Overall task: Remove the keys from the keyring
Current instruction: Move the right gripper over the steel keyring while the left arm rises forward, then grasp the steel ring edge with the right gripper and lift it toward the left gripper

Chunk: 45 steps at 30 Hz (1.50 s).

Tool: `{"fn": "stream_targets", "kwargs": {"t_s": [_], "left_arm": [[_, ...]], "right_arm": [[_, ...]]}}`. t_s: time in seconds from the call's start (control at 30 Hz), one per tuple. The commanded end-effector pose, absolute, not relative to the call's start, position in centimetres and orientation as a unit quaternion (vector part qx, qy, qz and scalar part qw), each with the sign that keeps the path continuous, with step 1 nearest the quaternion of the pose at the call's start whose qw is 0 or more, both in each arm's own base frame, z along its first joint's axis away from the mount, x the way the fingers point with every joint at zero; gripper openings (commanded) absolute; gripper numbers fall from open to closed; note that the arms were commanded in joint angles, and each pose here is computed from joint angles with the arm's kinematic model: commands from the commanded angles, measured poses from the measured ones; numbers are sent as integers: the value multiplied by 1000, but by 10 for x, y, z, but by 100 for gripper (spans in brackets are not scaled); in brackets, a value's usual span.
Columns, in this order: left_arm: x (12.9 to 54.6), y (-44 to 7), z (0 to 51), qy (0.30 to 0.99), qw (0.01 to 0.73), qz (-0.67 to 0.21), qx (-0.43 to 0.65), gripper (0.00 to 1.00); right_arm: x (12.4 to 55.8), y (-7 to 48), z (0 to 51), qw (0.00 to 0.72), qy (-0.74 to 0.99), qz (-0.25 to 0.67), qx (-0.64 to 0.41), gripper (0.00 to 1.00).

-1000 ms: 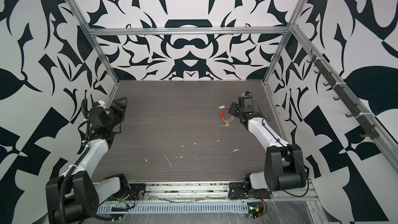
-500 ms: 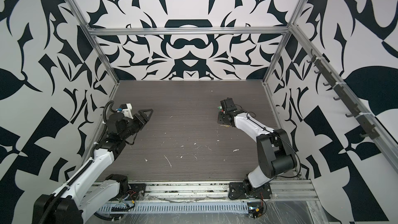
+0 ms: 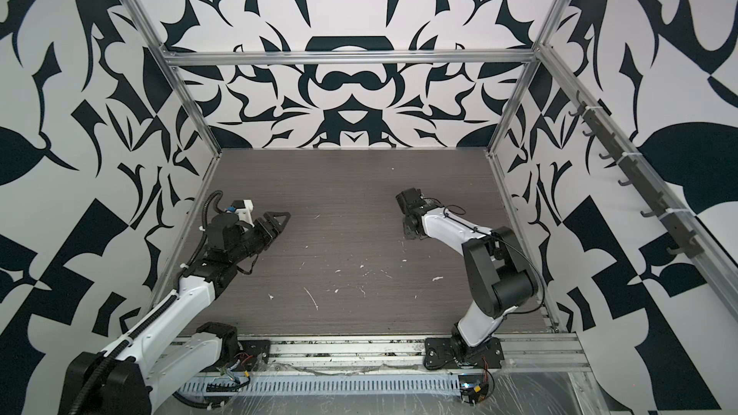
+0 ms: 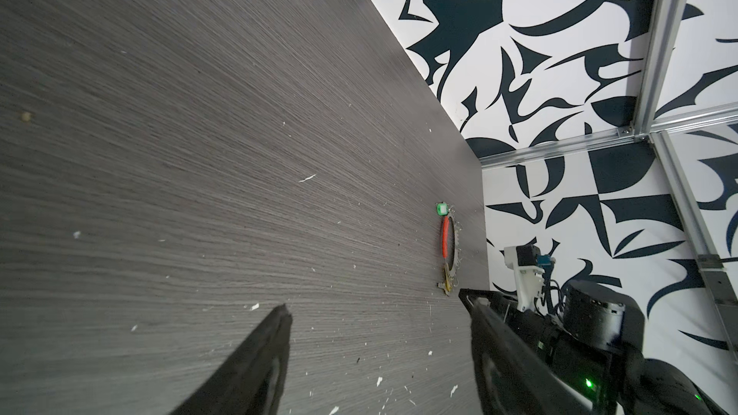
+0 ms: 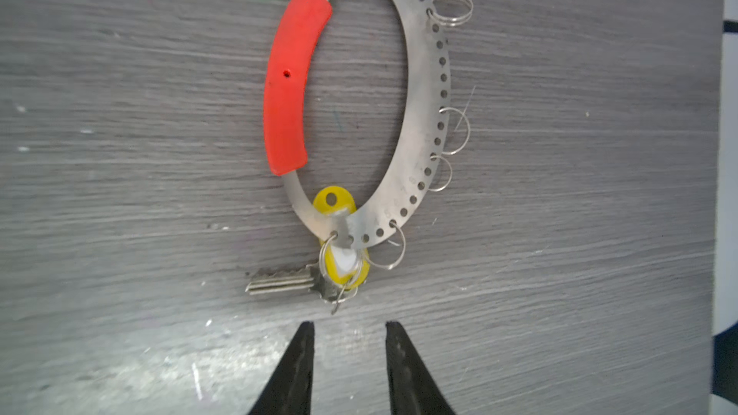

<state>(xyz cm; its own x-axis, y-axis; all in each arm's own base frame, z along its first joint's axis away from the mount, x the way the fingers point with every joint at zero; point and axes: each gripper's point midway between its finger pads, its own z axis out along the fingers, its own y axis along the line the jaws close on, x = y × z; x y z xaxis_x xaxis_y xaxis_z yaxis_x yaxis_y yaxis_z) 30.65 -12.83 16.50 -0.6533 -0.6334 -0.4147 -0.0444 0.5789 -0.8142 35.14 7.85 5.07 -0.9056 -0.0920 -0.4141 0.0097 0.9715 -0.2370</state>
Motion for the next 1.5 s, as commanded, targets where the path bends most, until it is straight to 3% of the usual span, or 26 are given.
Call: {"fn": "stream_targets", "kwargs": {"t_s": [0.0,0.9,1.2,1.47], "left_arm": [[305,-132,162,814,354,-413,-204,74],[307,-135,157,818,344,-413,-204,73],[306,-134,160,817,347,-414,-204,73],[304,-134,167,813,352,-420,-199,74]], "right_arm": [[365,77,63,227,960,-158,-41,32],[376,76,38,198,959,-193,-60,21],[377,82,47,214,956,-188,-67,0],[374,127,75,260,951,-131,-103,0]]}}
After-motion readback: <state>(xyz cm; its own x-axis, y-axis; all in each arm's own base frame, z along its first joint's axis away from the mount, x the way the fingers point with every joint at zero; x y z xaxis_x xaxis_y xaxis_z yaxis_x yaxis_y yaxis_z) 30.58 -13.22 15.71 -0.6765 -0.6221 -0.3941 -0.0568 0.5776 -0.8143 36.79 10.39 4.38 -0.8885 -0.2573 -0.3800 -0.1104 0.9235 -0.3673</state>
